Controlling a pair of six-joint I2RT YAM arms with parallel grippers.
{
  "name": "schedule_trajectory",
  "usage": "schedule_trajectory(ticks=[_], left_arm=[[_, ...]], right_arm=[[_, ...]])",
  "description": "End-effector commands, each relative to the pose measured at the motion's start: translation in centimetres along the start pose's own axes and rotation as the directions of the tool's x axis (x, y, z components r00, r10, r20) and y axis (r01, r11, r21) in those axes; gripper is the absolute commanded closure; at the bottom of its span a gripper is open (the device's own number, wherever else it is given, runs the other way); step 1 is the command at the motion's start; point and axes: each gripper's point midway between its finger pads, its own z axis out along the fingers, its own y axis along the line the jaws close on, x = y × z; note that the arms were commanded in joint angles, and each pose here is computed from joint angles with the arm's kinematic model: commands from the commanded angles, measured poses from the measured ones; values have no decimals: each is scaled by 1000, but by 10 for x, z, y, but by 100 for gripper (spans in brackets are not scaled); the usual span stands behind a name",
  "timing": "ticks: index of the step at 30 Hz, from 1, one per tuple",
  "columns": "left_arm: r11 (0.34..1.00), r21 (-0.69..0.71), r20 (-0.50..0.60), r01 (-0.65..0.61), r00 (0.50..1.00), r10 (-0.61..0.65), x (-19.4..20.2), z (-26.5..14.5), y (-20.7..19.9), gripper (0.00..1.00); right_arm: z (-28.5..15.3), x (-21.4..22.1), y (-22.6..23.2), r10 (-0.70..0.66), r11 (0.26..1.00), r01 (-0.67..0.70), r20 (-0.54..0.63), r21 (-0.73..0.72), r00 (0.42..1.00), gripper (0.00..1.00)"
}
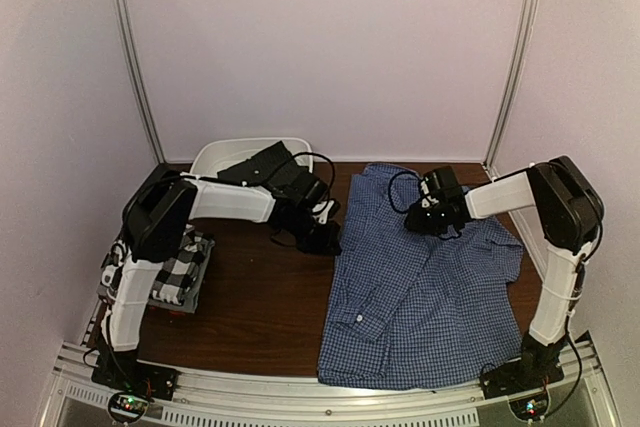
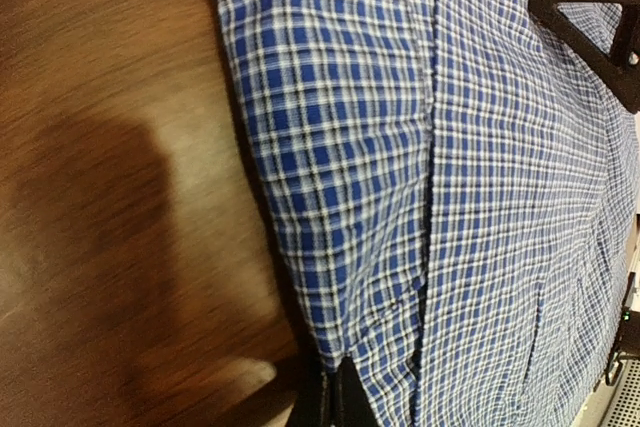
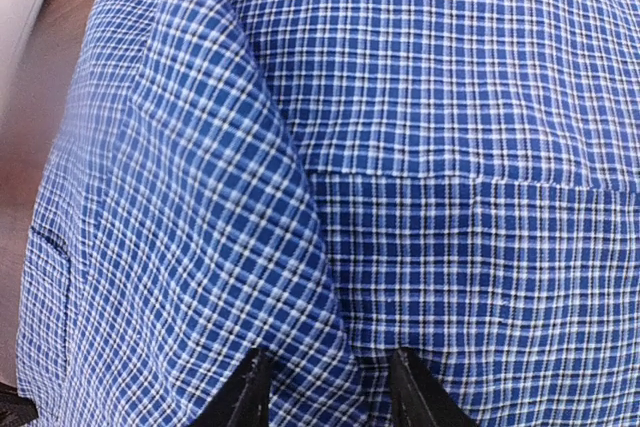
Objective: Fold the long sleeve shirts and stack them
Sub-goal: Move the 1/3-folded shirt to the center of the board.
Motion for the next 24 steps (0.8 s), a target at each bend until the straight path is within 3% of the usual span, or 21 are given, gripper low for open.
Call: schedule_trajectory(ticks=[1, 7, 14, 24], left_arm=[[987, -127, 3, 93, 996, -94, 6, -21, 59, 100], [974, -179, 30, 137, 991, -134, -1, -41, 102, 100], [983, -160, 42, 92, 995, -86, -16, -48, 98, 100], [991, -125, 125, -51, 990, 67, -57, -85, 57, 61]], right_arm=[[4, 3, 8, -47, 999, 48, -47, 20, 998, 53], [-22, -19, 32, -60, 998, 60, 5, -33, 998, 46], [-53, -11, 26, -47, 999, 47, 33, -11, 998, 47], [-112, 2, -19, 78, 996, -82, 120, 29, 990, 47]])
